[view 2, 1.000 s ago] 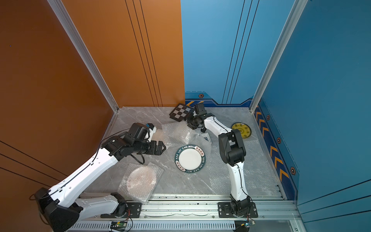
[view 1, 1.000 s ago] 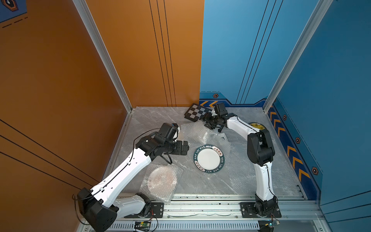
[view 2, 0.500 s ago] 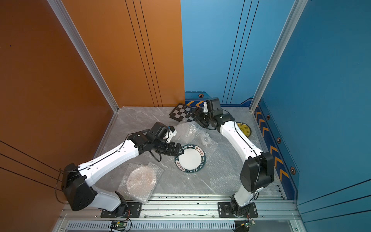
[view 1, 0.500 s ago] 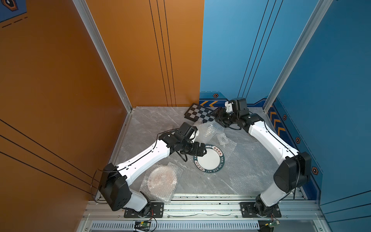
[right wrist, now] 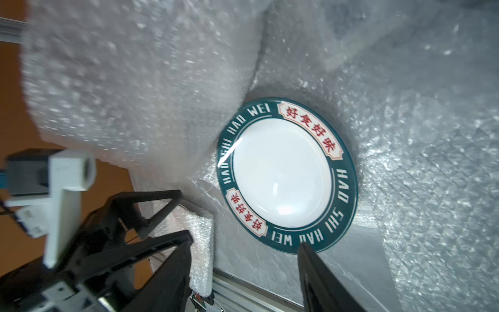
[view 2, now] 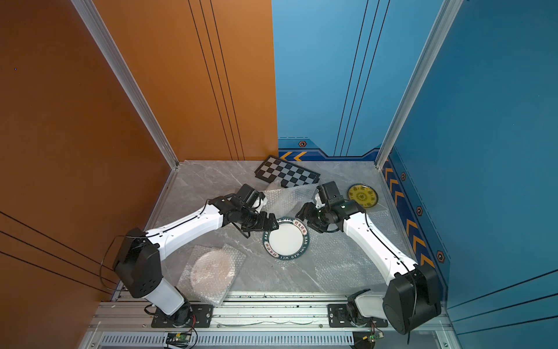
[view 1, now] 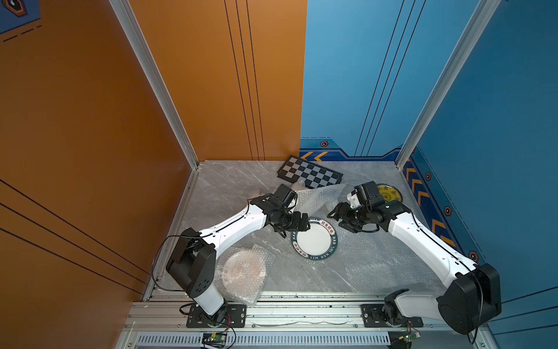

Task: Unpack dinner plates from bubble wrap
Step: Unwrap the bubble wrap at the center of the board.

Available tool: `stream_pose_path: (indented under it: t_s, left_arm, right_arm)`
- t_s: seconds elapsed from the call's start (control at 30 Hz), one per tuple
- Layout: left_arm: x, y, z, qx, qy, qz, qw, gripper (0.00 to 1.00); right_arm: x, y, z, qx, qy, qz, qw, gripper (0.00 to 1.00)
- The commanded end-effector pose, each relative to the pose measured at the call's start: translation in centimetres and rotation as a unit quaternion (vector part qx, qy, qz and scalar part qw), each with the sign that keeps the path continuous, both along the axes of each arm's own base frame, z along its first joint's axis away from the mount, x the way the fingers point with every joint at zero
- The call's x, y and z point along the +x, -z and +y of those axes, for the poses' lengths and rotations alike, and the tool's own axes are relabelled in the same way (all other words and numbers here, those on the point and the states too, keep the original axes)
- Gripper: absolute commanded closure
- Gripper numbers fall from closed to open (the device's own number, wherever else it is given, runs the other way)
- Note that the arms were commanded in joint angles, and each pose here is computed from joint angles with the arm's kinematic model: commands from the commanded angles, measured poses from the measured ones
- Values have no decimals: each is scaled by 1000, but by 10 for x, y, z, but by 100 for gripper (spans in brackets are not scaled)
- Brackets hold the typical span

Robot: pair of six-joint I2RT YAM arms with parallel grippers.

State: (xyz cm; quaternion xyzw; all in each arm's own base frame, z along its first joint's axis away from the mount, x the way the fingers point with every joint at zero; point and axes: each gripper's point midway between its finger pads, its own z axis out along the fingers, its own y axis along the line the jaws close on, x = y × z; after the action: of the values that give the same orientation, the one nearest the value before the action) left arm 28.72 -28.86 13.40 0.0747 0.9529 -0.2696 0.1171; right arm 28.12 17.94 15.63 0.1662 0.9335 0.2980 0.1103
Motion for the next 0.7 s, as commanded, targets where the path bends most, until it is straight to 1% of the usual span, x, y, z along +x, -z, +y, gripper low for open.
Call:
stream_pose_path:
  t_s: [0.0, 0.27, 0.67]
  left_arm:
    - [-10, 11, 6, 0, 9, 21, 1000, 6]
    - [-11, 24, 7, 3, 8, 37, 999, 7]
    - [-5, 46, -2, 0, 10, 66, 998, 9]
  right_arm:
    - [-19, 23, -6, -14, -23, 21, 999, 39]
    - [-23, 61, -12, -6, -31, 58, 998, 49]
    - [-10, 78, -30, -19, -17, 71, 997, 49]
